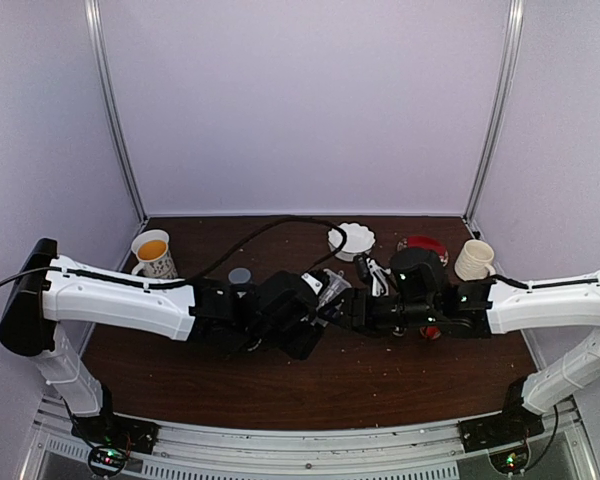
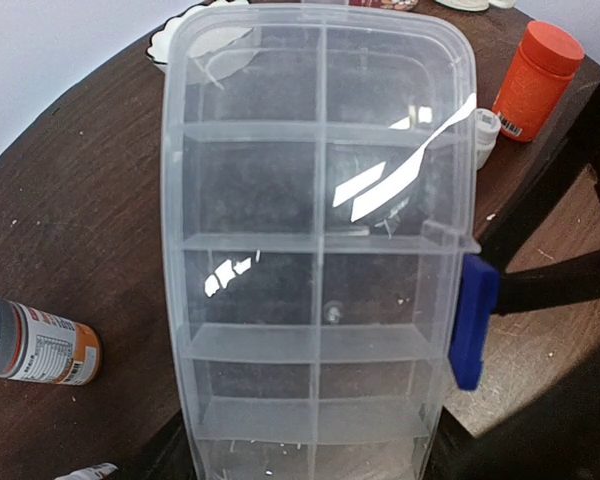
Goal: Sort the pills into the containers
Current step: Open the pill container.
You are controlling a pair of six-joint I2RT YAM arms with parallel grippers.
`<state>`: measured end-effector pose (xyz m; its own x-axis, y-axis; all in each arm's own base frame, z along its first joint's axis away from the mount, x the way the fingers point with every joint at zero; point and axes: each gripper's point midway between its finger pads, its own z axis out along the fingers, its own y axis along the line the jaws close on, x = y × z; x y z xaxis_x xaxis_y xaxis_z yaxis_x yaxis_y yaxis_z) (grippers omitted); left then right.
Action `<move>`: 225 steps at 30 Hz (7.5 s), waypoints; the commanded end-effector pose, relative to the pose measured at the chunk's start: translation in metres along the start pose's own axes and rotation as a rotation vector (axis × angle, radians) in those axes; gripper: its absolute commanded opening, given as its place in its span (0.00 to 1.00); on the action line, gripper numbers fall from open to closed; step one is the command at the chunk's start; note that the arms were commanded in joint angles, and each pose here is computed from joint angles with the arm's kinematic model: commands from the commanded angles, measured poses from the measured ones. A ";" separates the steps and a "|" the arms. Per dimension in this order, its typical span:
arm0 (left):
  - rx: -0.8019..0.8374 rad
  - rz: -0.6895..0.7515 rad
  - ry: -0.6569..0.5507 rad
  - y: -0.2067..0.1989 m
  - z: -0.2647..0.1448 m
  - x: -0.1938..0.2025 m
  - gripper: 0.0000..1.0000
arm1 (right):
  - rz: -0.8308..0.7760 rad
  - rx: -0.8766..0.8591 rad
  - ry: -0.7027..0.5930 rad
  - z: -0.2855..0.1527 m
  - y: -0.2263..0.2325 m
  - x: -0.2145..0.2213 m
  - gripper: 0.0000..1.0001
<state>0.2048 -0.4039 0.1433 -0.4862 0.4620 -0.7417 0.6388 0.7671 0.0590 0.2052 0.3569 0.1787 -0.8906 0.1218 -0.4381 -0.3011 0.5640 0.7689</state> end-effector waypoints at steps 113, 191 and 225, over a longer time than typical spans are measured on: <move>0.279 -0.088 -0.019 -0.021 -0.006 -0.019 0.87 | -0.065 -0.146 -0.053 -0.032 0.019 -0.007 0.00; 0.619 -0.223 -0.123 -0.028 -0.039 -0.043 0.66 | -0.130 -0.408 -0.098 -0.064 0.055 -0.008 0.73; 0.556 -0.204 -0.076 -0.024 -0.026 -0.036 0.66 | -0.150 -0.345 -0.051 -0.042 0.055 -0.004 0.39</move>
<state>0.1883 -0.4203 0.1706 -0.6296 0.2952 -0.7187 0.7435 0.4973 -0.4471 0.1730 0.3494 0.2389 -0.8229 0.1013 -0.5591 -0.5239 0.2458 0.8155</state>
